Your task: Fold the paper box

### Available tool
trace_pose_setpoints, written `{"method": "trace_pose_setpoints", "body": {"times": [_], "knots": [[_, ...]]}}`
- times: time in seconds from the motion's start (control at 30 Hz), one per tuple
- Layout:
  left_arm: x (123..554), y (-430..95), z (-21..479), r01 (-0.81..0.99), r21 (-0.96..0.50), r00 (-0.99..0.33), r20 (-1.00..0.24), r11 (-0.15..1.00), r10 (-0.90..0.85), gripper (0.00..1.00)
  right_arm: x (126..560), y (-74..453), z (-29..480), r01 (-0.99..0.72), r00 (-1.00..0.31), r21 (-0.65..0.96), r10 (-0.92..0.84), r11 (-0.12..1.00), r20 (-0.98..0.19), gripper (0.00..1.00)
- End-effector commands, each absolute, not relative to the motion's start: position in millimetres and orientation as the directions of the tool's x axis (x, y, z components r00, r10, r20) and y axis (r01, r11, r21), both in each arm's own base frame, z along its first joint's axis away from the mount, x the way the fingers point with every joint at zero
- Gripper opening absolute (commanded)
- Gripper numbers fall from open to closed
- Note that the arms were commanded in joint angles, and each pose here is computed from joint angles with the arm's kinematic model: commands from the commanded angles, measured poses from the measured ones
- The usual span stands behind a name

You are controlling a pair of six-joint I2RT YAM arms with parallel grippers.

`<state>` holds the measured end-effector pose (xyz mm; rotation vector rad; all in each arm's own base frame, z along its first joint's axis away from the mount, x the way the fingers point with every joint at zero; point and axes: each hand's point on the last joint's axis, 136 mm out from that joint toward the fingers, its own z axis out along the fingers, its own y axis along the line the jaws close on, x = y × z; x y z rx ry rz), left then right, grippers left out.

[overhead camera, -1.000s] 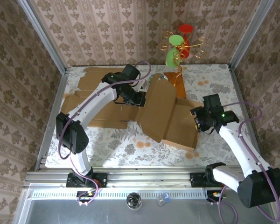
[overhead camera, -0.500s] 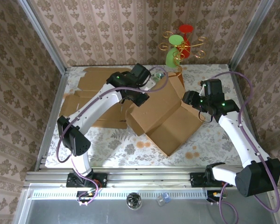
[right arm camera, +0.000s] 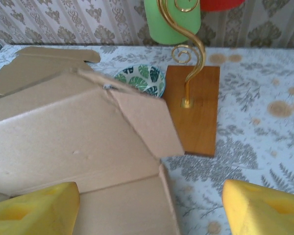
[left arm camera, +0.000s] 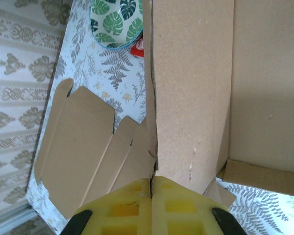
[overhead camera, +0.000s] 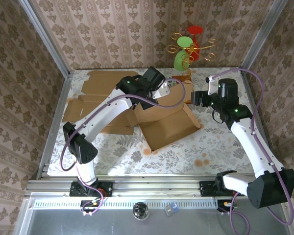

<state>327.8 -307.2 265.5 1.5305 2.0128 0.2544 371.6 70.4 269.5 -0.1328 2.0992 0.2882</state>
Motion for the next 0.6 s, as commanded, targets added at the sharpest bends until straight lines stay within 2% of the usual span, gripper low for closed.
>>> {"method": "trace_pose_setpoints", "body": {"times": [0.0,0.27,0.57], "knots": [[327,-312,276,0.816,0.535,-0.051,-0.312,0.219,0.949,0.0,380,69,266,-0.299,-0.461,0.08,-0.07,0.951,-0.885,0.78],[316,-307,284,0.853,0.501,0.053,-0.356,0.142,0.933,0.0,369,86,230,-0.53,-0.439,0.092,-0.18,0.843,-0.88,0.78],[318,-300,279,0.885,0.451,0.067,-0.368,0.115,0.927,0.0,377,87,209,-0.534,-0.492,0.118,-0.195,0.837,-0.849,0.78]]}}
